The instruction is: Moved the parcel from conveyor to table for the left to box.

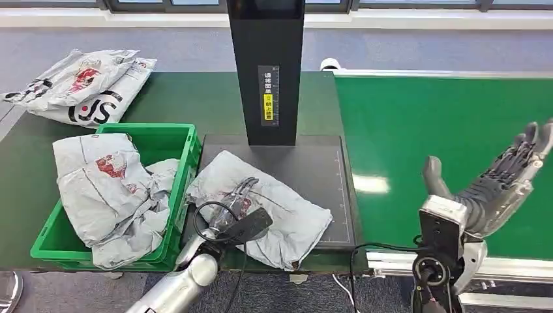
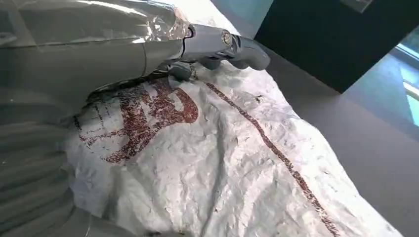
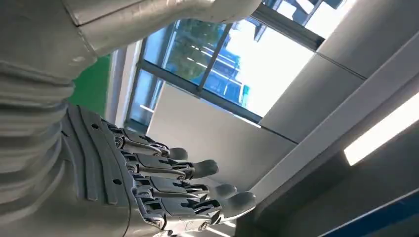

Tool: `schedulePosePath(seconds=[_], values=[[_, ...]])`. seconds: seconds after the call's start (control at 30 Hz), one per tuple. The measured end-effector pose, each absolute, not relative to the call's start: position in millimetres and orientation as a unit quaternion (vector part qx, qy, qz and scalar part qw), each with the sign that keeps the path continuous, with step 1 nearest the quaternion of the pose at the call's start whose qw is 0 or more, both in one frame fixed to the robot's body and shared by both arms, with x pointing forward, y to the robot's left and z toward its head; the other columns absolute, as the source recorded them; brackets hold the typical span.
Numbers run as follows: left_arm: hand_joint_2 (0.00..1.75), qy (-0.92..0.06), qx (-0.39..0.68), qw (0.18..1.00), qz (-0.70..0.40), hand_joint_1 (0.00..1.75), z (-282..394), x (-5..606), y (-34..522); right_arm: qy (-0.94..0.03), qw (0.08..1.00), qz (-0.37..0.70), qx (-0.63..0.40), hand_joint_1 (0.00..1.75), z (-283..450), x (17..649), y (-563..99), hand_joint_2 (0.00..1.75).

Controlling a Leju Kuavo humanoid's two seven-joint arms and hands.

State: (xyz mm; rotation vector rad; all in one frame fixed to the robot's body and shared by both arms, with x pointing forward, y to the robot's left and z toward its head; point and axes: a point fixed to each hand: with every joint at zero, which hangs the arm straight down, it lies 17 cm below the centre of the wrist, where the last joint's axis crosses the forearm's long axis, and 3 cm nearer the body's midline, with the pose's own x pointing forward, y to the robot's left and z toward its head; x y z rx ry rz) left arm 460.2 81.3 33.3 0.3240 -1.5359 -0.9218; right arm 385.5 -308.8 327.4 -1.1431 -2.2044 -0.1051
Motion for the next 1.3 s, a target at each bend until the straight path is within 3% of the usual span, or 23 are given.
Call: schedulePosePath(seconds=[0.03,0.07,0.1,1.3], values=[[1.75,-0.665,0.141,0.614,-0.401,0.17,32.2,460.1,81.7,-0.840,0.322,-0.040,-0.435,0.00,327.4,385.6,-308.8,1.75],[1.75,-0.664,0.141,0.615,-0.401,1.68,31.2,460.0,82.1,-0.840,0.323,-0.041,-0.435,0.00,327.2,385.6,-308.9,1.75],[1.75,-0.661,0.142,0.616,-0.403,1.75,29.3,459.9,82.8,-0.840,0.323,-0.042,-0.434,0.00,327.2,385.6,-309.2,1.75],[1.75,-0.649,0.177,0.617,-0.408,1.75,24.2,469.1,110.0,-0.839,0.331,-0.047,-0.430,0.00,323.3,385.3,-311.4,1.75]])
